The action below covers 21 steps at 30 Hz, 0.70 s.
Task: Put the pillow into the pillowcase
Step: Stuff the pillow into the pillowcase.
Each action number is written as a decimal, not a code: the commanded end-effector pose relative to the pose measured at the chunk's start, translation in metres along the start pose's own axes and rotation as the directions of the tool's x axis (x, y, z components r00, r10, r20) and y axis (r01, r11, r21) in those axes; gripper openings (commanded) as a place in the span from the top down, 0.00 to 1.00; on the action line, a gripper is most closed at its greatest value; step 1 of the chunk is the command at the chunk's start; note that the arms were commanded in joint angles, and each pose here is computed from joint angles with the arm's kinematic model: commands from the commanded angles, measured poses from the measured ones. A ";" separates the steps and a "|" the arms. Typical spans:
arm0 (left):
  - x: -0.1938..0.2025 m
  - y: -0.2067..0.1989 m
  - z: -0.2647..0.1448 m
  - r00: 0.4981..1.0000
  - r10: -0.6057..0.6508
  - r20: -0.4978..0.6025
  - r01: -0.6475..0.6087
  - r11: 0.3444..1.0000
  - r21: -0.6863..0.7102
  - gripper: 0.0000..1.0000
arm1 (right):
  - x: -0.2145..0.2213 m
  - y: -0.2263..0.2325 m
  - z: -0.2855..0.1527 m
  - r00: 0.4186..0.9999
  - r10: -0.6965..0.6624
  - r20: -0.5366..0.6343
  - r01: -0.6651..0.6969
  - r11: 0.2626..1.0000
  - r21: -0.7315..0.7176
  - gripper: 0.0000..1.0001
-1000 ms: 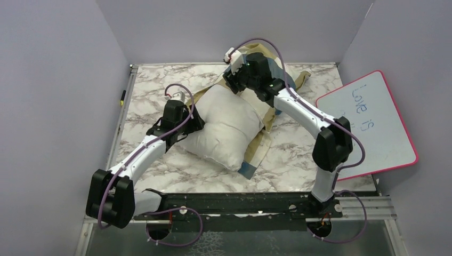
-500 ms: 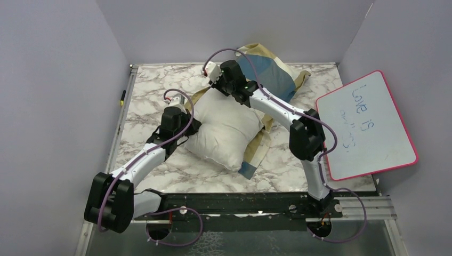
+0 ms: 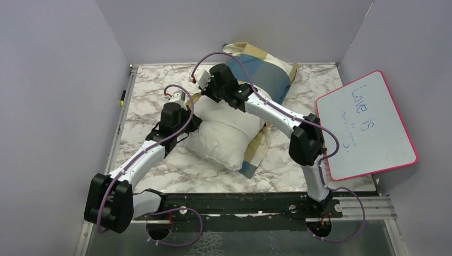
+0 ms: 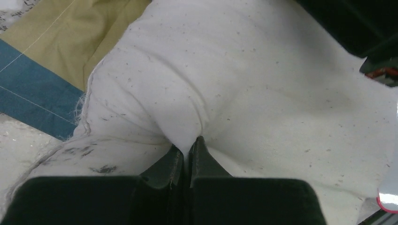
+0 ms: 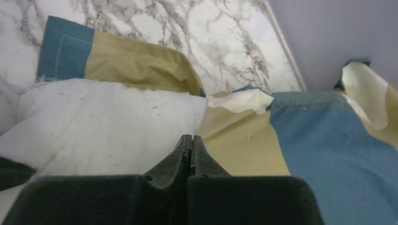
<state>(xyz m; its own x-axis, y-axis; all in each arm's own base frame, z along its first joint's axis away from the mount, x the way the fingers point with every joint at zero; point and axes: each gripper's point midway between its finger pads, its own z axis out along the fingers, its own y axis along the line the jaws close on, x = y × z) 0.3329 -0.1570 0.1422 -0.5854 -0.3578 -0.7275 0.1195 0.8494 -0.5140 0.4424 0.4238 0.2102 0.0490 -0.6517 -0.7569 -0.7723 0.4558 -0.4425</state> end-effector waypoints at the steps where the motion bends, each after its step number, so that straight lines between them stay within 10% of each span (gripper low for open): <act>1: -0.019 -0.018 -0.005 0.999 0.028 0.028 -0.029 0.999 0.038 1.00 | -0.055 0.039 -0.040 0.985 0.082 0.151 -0.059 0.986 -0.154 1.00; 21: -0.049 -0.030 -0.008 0.994 -0.001 0.111 -0.003 0.999 0.036 1.00 | -0.058 0.143 -0.068 0.905 0.407 0.124 -0.313 0.834 -0.455 1.00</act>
<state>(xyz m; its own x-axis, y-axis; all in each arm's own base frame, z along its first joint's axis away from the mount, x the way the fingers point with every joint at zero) 0.3299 -0.1578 0.1489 -0.6110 -0.3495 -0.7103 0.1020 0.8550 -0.5085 0.3721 0.4340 0.2004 -0.1403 -0.4611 -0.8762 -0.8680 0.4830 -0.1152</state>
